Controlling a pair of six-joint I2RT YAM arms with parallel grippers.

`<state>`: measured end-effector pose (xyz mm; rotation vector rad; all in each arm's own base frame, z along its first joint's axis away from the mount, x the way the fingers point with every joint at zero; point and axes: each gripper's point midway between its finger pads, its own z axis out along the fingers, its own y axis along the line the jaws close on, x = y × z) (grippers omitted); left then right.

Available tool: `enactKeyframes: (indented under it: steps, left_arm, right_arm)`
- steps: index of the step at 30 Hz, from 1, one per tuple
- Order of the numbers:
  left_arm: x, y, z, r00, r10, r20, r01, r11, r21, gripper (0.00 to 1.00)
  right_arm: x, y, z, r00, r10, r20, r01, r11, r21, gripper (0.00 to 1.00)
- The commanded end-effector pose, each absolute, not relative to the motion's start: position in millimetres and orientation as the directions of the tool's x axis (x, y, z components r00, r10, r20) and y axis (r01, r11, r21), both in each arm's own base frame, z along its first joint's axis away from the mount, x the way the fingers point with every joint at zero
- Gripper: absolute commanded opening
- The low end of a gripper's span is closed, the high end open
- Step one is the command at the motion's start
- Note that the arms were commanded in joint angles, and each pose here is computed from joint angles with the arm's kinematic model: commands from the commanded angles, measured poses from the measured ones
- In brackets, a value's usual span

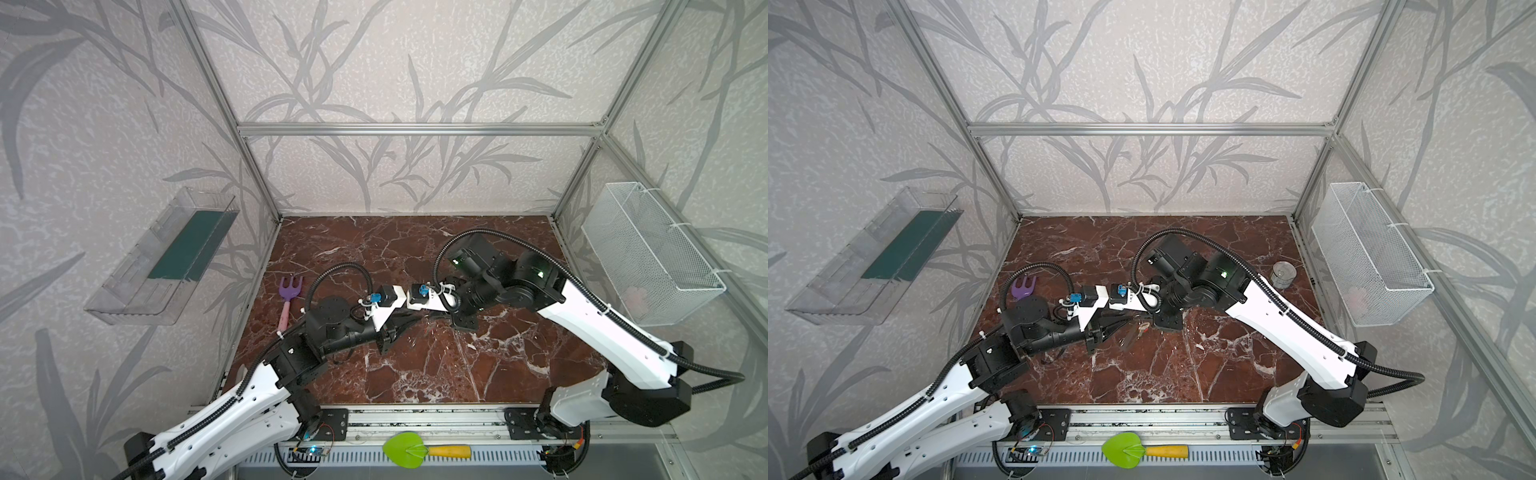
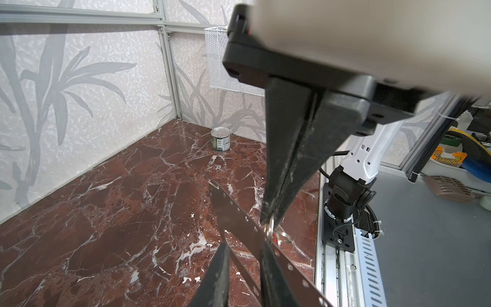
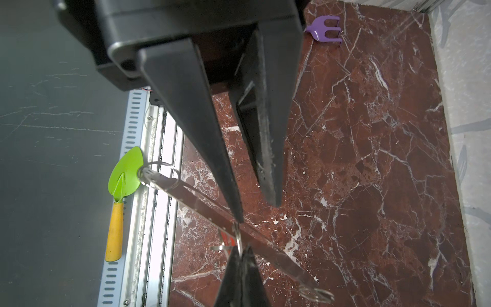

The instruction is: Put the keys on the keyring

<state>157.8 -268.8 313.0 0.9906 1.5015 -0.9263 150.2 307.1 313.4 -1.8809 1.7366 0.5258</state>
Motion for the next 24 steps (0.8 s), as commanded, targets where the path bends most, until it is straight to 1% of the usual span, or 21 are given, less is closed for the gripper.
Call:
enactKeyframes:
  steps: [1, 7, 14, 20, 24]
  left_arm:
    - [150.4, -273.5, 326.4, -0.051, 0.071, -0.996, 0.953, 0.303, -0.027, 0.23]
    - [144.5, -277.8, 330.8, -0.049, 0.045, -0.998, 0.965, 0.26, -0.036, 0.23]
    - [146.6, -279.3, 327.5, -0.064, 0.053, -0.997, 0.963, 0.264, -0.048, 0.22]
    - [149.1, -282.0, 324.9, -0.071, 0.063, -0.996, 0.963, 0.265, -0.052, 0.17]
    - [152.3, -284.3, 318.4, -0.089, 0.085, -0.992, 0.961, 0.271, -0.063, 0.16]
  right_arm:
    - [141.7, 306.2, 319.1, 0.127, -0.769, -0.627, -0.991, -0.071, -0.114, 0.0]
    - [141.7, 309.8, 318.6, 0.128, -0.763, -0.633, -0.991, -0.077, -0.108, 0.0]
    - [139.2, 310.5, 323.5, 0.138, -0.745, -0.653, -0.99, -0.084, -0.113, 0.0]
    - [137.9, 310.7, 327.0, 0.146, -0.73, -0.668, -0.989, -0.085, -0.122, 0.0]
    - [136.8, 310.3, 332.9, 0.158, -0.706, -0.69, -0.986, -0.082, -0.142, 0.0]
